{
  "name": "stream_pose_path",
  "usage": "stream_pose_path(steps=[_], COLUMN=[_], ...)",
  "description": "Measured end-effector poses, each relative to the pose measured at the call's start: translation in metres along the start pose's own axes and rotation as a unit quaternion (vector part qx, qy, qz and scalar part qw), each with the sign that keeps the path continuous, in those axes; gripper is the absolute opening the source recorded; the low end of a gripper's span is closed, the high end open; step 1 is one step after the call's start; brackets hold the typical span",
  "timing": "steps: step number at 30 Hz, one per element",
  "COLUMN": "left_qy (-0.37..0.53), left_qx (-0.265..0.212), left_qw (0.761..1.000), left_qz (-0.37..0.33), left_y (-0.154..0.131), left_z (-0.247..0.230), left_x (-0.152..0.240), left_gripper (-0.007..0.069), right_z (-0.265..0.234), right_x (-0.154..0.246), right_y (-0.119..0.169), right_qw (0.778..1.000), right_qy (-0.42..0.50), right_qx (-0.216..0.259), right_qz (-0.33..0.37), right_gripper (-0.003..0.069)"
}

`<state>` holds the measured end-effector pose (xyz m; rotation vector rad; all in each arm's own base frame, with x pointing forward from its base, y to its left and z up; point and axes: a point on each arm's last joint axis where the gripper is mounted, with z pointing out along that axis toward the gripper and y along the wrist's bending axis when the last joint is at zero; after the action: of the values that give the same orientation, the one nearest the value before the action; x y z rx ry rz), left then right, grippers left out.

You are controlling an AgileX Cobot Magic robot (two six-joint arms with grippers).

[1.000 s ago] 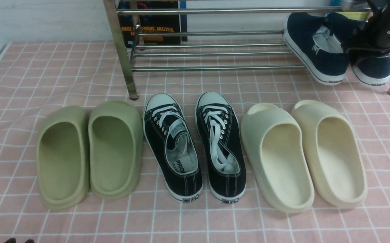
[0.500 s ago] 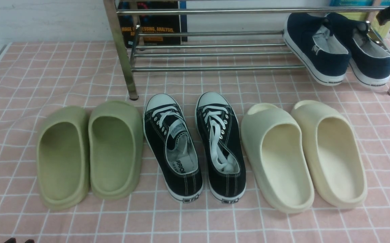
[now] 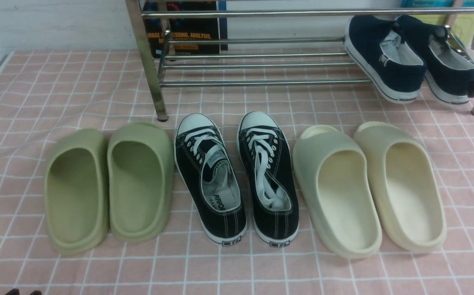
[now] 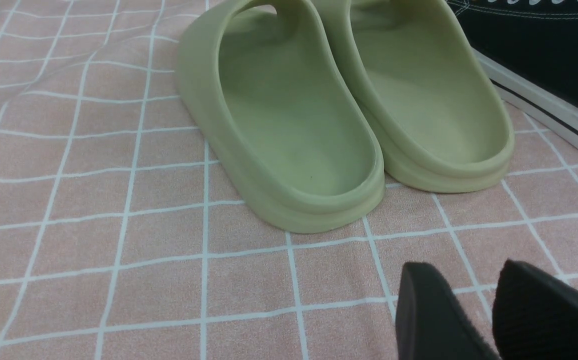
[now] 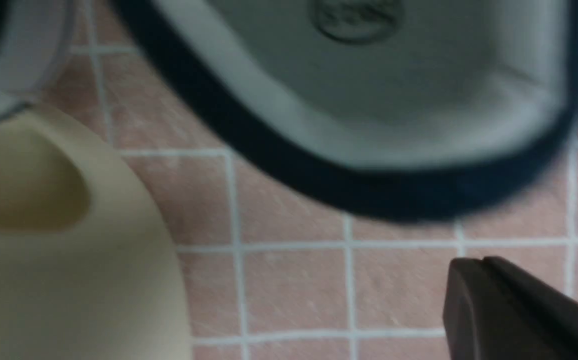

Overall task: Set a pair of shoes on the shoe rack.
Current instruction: Use the right arm to put a shoe into the shoe rack

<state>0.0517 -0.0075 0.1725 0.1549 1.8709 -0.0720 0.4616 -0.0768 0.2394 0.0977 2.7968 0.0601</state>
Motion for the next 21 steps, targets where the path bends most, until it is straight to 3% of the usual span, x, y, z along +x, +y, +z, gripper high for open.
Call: stream_pose_path(steps=[7,15,17,21], left_qy=[0.0,0.0,0.0,0.0], left_qx=[0.0,0.0,0.0,0.0], left_qw=[1.0,1.0,1.0,1.0], left_qz=[0.0,0.0,0.0,0.0], left_y=[0.0,0.0,0.0,0.0], left_z=[0.0,0.0,0.0,0.0], left_x=[0.0,0.0,0.0,0.0], left_gripper=[0.0237,0.0237,0.0237,0.0237], right_z=[0.004,-0.002,-0.009,-0.069], right_x=[-0.008,-0.007,-0.006,-0.002], right_y=[0.029,0.036,0.037,0.039], right_qw=[0.999,0.998,0.998,0.996], right_qy=[-0.033,-0.03,-0.029,-0.064], right_qx=[-0.014,-0.016,-0.014,0.0], right_qz=[-0.039,-0.056,-0.058,-0.069], right_gripper=[-0.0015,-0.001,-0.001,-0.0008])
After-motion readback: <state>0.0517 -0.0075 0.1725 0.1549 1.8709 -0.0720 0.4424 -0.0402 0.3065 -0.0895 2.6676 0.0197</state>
